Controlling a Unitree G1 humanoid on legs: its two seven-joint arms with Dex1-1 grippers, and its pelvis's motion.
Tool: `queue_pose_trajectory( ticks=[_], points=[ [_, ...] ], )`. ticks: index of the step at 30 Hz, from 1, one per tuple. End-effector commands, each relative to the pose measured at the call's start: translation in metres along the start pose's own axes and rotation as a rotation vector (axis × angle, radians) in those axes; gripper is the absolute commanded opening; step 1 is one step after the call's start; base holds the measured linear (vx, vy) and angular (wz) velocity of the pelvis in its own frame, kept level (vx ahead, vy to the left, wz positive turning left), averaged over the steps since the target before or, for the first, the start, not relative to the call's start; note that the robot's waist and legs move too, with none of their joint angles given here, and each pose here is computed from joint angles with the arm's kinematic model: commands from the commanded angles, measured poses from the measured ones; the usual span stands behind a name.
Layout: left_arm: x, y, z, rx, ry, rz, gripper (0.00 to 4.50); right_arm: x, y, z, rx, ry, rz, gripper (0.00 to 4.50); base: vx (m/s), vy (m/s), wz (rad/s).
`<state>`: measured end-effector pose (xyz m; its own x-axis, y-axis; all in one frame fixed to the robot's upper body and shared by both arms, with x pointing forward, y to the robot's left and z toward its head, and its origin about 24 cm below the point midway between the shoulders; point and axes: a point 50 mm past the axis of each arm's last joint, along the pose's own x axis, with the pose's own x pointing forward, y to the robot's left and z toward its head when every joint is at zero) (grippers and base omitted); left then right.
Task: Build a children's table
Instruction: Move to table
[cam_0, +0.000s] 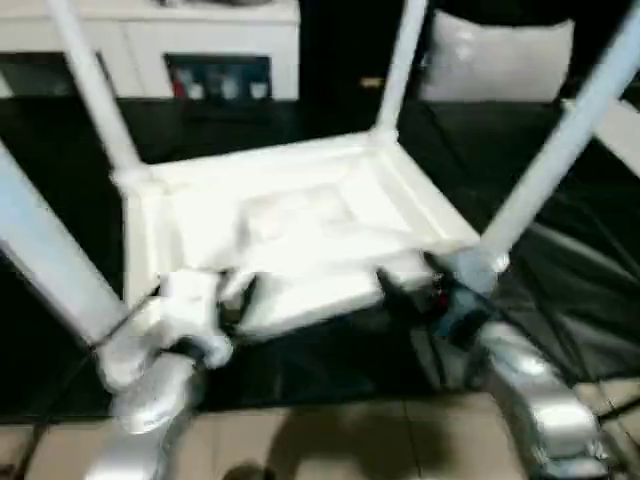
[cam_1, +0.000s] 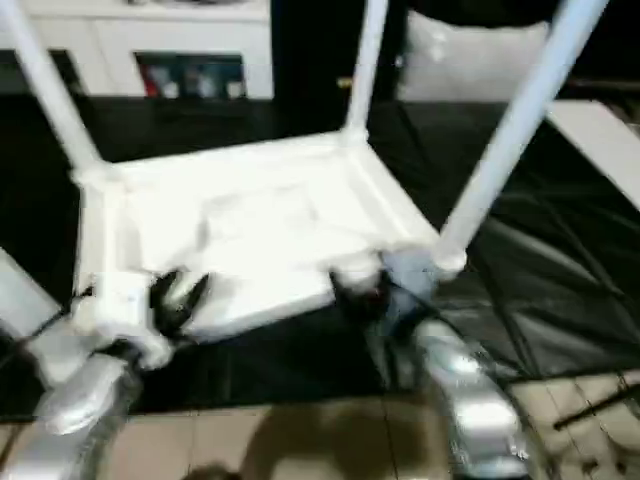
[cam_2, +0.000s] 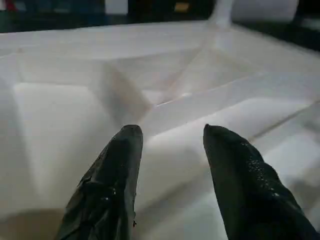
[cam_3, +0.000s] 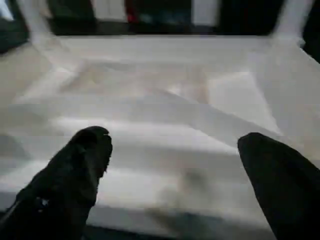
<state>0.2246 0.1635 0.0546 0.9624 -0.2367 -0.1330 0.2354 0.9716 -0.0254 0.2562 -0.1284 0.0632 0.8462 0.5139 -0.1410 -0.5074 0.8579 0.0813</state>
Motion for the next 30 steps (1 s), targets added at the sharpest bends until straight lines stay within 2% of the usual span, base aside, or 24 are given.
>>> queue_pose_trajectory(
  ticks=[1,6,8,10,13,15,17,22,23,24,26,28,29,30],
  points=[
    [0.001,-0.010,0.003,-0.001,-0.010,-0.059,2.23,-0.007,-0.010,-0.002,-0.019,0.016,-0.039,4.50,0.000,0.000,0.00],
    [-0.003,-0.014,0.006,0.003,-0.036,-0.122,2.23,-0.007,-0.009,-0.001,-0.001,0.003,-0.015,4.50,0.012,-0.067,-0.03],
    [-0.007,-0.018,0.010,-0.045,-0.058,-0.189,2.23,-0.008,-0.007,0.000,0.026,-0.013,0.015,4.50,0.052,-0.051,-0.05],
    [-0.009,-0.021,0.011,-0.083,-0.063,-0.258,2.56,-0.009,-0.008,0.002,0.025,-0.024,0.018,4.50,0.028,-0.001,-0.02],
    [-0.018,-0.028,0.008,-0.087,-0.033,-0.380,2.69,-0.008,-0.018,0.002,-0.010,-0.009,-0.017,4.50,0.000,0.000,0.00],
    [-0.020,-0.029,0.005,-0.091,-0.020,-0.404,2.97,-0.007,-0.022,0.003,-0.022,-0.008,-0.022,4.50,0.000,0.000,0.00],
    [-0.023,-0.028,0.001,-0.095,-0.009,-0.421,3.07,-0.006,-0.027,0.005,-0.031,-0.010,-0.025,4.50,0.000,0.000,0.00],
    [-0.041,-0.027,-0.010,-0.101,0.031,-0.493,3.53,-0.006,-0.063,0.018,-0.052,0.015,-0.027,4.50,0.000,0.000,0.00],
    [-0.045,-0.027,-0.009,-0.102,0.043,-0.513,3.63,-0.008,-0.072,0.019,-0.048,0.026,-0.043,4.50,0.000,0.000,0.00],
    [-0.055,-0.028,-0.009,-0.112,0.071,-0.550,3.63,-0.013,-0.086,0.021,-0.051,0.054,-0.080,4.50,0.000,0.000,0.00],
    [-0.059,-0.028,-0.009,-0.117,0.083,-0.561,3.88,-0.014,-0.091,0.022,-0.058,0.065,-0.093,4.50,0.000,0.000,0.00],
    [-0.069,-0.026,-0.010,-0.105,0.112,-0.569,4.06,-0.020,-0.105,0.020,-0.092,0.111,-0.138,4.50,0.000,0.000,0.00],
    [-0.070,-0.025,-0.010,-0.101,0.114,-0.567,4.06,-0.020,-0.107,0.021,-0.096,0.114,-0.146,4.50,0.000,0.000,0.00],
    [-0.075,-0.021,-0.009,-0.074,0.123,-0.546,4.18,-0.024,-0.120,0.022,-0.117,0.122,-0.198,4.50,0.000,0.000,0.00]
  ],
)
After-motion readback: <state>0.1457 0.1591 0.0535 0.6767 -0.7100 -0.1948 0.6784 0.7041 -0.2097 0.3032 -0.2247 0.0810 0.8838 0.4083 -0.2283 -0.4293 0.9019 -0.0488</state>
